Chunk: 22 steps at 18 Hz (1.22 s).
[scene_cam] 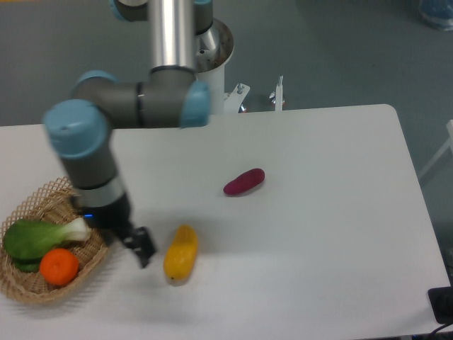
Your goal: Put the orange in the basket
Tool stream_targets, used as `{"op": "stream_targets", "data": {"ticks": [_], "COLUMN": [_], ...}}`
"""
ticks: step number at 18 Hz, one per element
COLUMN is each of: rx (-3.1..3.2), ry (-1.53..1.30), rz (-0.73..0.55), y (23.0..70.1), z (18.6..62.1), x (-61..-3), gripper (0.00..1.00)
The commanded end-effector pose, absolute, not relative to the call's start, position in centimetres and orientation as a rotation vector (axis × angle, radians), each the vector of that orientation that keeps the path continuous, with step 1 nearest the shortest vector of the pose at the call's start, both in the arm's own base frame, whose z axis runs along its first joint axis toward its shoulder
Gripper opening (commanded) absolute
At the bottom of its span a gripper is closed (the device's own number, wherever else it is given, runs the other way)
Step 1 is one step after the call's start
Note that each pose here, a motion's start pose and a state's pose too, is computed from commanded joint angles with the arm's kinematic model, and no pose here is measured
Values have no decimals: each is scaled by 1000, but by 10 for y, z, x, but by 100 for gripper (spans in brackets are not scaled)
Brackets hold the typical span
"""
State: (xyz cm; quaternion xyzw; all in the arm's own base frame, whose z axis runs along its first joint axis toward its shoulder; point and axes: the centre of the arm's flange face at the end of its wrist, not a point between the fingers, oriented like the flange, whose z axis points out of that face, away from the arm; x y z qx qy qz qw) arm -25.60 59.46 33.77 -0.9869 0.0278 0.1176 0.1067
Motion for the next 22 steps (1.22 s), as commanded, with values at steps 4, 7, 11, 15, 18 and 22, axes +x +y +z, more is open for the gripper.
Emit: {"op": "stream_targets", "data": {"ticks": [4,7,11,15,18,22], "rx": [-2965,-2980,-2963,-2892,-2922,-2964], "ry": [80,69,0,55,116,345], "rz": [329,333,345,286,276,247], "y": [567,555,536,523,497,483], "z": [313,314,327,339,331,319], "x": [-294,-310,-332,-381,-415,-427], "gripper": [100,100,100,100,100,100]}}
